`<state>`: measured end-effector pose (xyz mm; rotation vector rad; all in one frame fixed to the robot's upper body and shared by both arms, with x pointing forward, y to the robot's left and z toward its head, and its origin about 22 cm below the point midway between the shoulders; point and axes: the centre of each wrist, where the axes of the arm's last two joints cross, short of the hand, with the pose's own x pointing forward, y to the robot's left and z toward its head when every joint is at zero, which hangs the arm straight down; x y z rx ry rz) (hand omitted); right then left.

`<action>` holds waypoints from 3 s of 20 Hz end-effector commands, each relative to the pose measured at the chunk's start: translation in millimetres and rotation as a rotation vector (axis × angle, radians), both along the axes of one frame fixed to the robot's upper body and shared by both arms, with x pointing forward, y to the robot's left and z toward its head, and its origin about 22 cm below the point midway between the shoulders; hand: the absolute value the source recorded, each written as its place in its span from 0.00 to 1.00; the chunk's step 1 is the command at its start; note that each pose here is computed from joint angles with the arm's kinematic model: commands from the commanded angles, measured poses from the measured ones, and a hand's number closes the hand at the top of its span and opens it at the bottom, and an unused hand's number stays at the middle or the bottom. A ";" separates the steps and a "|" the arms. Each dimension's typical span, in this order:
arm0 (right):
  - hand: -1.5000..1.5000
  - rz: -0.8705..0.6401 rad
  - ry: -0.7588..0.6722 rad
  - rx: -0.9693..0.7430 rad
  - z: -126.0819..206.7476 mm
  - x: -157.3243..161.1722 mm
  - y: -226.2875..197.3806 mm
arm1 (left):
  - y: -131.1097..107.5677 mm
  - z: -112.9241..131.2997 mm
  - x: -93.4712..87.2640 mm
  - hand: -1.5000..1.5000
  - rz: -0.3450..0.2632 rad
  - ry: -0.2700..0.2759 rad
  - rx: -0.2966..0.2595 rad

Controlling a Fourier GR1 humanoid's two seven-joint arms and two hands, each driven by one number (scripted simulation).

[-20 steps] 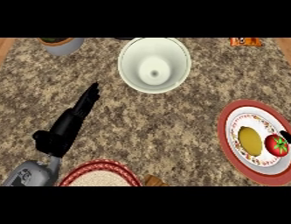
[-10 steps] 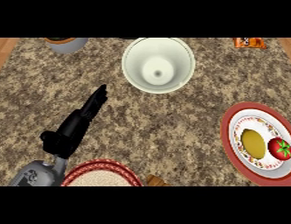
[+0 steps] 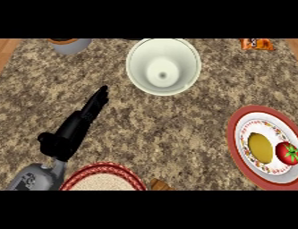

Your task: Pick the tomato from the plate and place it in the bowl

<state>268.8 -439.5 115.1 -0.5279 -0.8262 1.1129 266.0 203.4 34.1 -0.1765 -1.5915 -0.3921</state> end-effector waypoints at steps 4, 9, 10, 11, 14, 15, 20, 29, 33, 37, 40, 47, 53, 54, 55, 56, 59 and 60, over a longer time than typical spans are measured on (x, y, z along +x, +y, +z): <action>0.00 0.022 0.182 -0.042 17.3 20.0 46.9 | -5.2 -7.4 3.9 0.50 0.016 0.010 0.003; 0.00 -0.004 0.200 -0.073 -11.4 27.0 74.0 | -8.8 4.3 -8.3 0.50 -0.001 0.004 -0.010; 0.00 -0.006 0.186 -0.066 -5.2 10.4 76.5 | -6.5 4.6 -20.2 0.50 0.017 0.002 -0.008; 0.00 0.010 0.182 -0.078 -1.6 10.0 62.3 | 18.6 4.5 -17.4 0.50 0.011 0.013 -0.014; 0.00 0.024 0.161 -0.100 -5.6 8.9 78.3 | 4.0 14.0 8.9 0.50 0.024 0.018 -0.007; 0.00 0.018 0.143 -0.102 -13.2 15.2 71.2 | -2.2 -9.4 -1.4 0.50 0.018 0.016 -0.001; 0.00 0.009 0.060 -0.134 -21.6 -15.6 56.4 | 5.7 -10.7 -12.3 0.50 0.023 0.002 -0.028; 0.00 -0.004 -0.058 -0.223 -47.7 -9.9 83.7 | -21.4 11.4 -8.2 0.50 -0.005 0.012 0.007; 0.00 -0.043 -0.029 -0.218 -72.2 -20.5 50.5 | 12.7 0.7 -3.2 0.50 0.027 0.008 -0.003; 0.00 -0.070 0.017 -0.224 -59.8 -3.3 50.0 | 12.2 2.1 11.6 0.50 0.027 -0.002 0.005; 0.00 -0.049 0.033 -0.214 -107.7 -19.7 39.9 | -7.8 12.4 4.3 0.50 0.012 -0.006 -0.009; 0.00 -0.061 0.008 -0.176 -107.0 -3.2 50.7 | -3.7 -11.5 -10.3 0.50 0.017 0.004 -0.001; 1.00 0.012 -0.073 -0.124 -107.3 8.8 43.6 | -14.7 13.3 -14.9 0.50 0.009 0.004 -0.018; 1.00 0.022 -0.106 -0.143 -97.7 14.6 39.4 | -7.7 -6.4 -3.7 0.50 0.009 0.011 -0.021; 1.00 0.021 -0.126 -0.149 -114.7 -7.7 46.0 | -0.1 -1.6 3.7 0.50 0.026 0.011 0.006; 1.00 0.013 -0.146 -0.159 -131.0 4.0 47.4 | -15.9 -1.8 -8.1 0.50 0.005 0.003 -0.006; 1.00 -0.004 -0.155 -0.150 -106.9 16.5 41.8 | -2.2 4.7 4.7 0.50 0.028 -0.003 0.000; 1.00 0.005 -0.160 -0.150 -115.7 8.0 30.3 | -1.2 -4.2 1.0 0.50 0.011 0.017 -0.005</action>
